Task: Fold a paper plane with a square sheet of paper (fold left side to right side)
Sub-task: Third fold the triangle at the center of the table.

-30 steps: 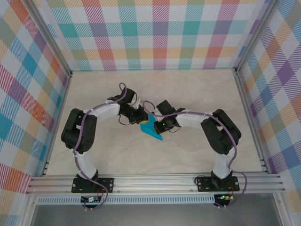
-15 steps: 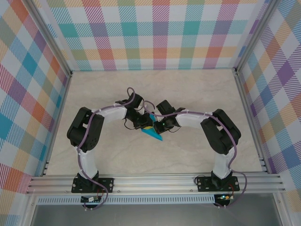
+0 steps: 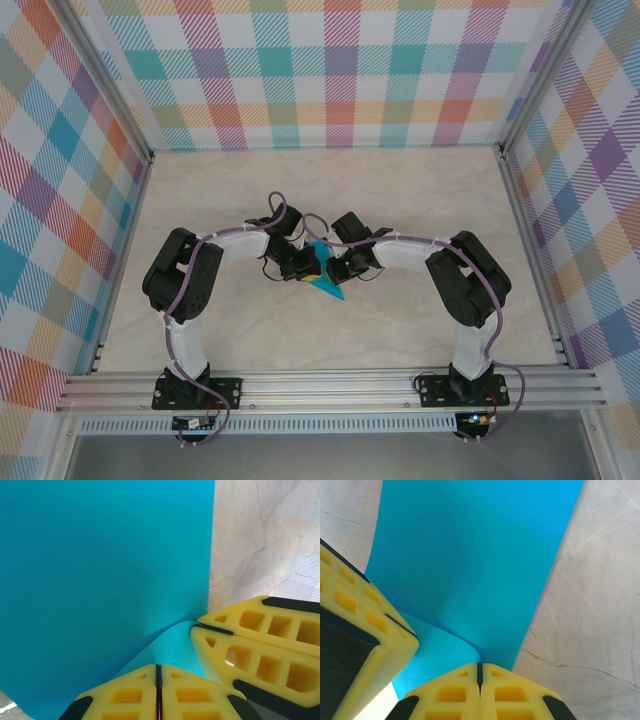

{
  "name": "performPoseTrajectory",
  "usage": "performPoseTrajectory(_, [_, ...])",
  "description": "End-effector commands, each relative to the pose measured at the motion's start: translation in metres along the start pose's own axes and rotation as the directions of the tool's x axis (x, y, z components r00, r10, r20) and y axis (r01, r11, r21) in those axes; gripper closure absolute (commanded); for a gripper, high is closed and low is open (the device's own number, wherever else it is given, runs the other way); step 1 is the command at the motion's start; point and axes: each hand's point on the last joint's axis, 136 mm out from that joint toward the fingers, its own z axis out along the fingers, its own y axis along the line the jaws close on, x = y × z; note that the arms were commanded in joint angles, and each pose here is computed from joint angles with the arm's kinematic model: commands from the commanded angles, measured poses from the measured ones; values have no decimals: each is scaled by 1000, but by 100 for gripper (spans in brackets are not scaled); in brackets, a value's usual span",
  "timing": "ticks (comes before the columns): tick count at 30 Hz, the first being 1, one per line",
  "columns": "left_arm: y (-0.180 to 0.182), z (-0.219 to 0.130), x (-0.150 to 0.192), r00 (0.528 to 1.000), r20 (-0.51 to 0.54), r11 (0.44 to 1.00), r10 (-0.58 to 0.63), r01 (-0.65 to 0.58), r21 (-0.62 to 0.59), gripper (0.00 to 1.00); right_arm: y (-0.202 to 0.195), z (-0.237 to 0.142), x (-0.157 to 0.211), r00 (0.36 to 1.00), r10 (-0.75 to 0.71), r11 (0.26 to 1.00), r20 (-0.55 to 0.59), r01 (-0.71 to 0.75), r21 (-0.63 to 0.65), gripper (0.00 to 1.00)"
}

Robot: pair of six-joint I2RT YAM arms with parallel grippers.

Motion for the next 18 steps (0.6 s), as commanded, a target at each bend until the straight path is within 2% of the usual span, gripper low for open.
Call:
performPoseTrajectory(1, [8,4,9,1000,-10,1000,-3,2,-23,91,3,14,29,994,-6,1000,-113,4,-13,100])
performPoseTrajectory(8, [21,11,10,1000,-14,998,-16,16,-60,91,5,14,26,994,-1,1000,-109,-1,-24,100])
performPoseTrajectory(12, [28,15,11,1000,-17,996,-24,23,-80,91,10,9,20,996,4,999,-89,-8,-37,95])
performPoseTrajectory(18, [38,13,19,999,-11,993,-35,34,-110,91,21,-28,-12,999,41,997,8,-40,-65,73])
